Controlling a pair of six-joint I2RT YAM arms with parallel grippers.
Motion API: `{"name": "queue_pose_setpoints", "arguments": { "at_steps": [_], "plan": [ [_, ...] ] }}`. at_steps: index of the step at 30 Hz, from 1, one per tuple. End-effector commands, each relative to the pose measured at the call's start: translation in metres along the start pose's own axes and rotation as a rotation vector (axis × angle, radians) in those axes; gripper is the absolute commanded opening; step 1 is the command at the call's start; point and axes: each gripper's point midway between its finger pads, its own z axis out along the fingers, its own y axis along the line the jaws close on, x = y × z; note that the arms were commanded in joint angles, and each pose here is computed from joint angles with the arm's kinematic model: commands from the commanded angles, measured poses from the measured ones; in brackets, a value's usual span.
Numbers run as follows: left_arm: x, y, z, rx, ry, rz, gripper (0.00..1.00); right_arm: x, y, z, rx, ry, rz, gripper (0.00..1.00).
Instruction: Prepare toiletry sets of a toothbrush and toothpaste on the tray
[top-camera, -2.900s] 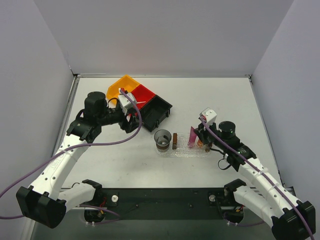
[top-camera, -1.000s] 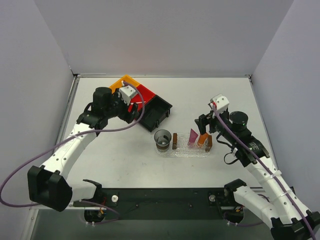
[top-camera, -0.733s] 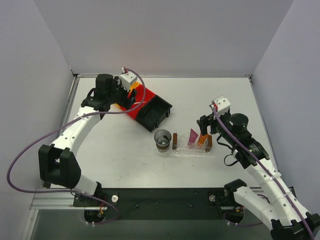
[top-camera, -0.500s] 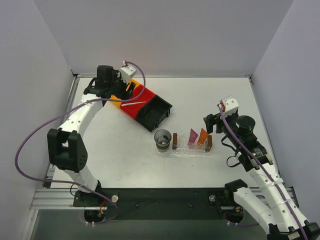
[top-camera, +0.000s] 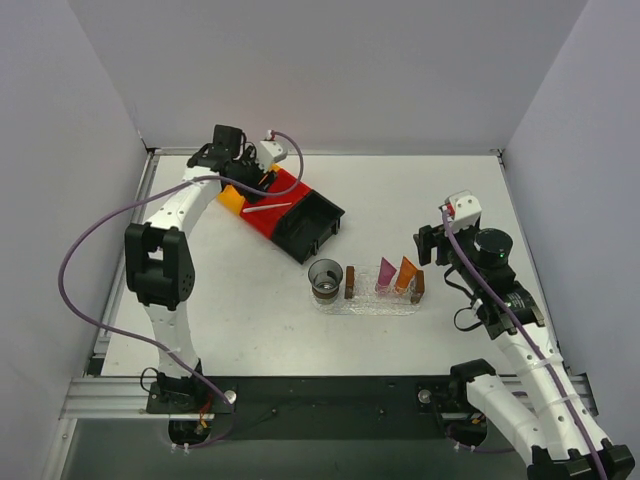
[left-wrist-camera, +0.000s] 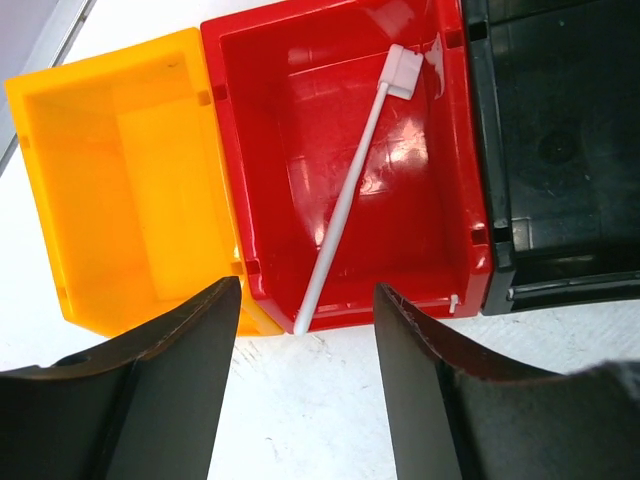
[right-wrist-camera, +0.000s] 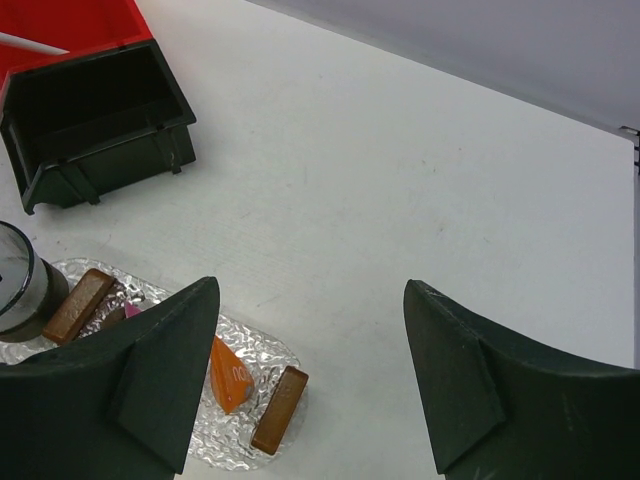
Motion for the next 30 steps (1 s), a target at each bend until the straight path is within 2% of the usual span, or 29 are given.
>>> {"name": "queue_pose_setpoints", "arguments": {
  "at_steps": [1,15,30],
  "plan": [
    [-0.013,0.006,-0.001,0.032,0.009,0.072,0.65,-0.006,0.001,0.004,-0.014,-0.03,0.006,0.69],
    [0.002,-0.014,0.032,0.093,0.139,0.217,0.6,-0.001,0.0,0.005,-0.025,-0.018,0.012,0.68],
    [0.023,-0.007,0.07,0.011,0.289,0.275,0.58,0.004,0.001,0.006,-0.037,-0.002,0.017,0.68]
  ]
}}
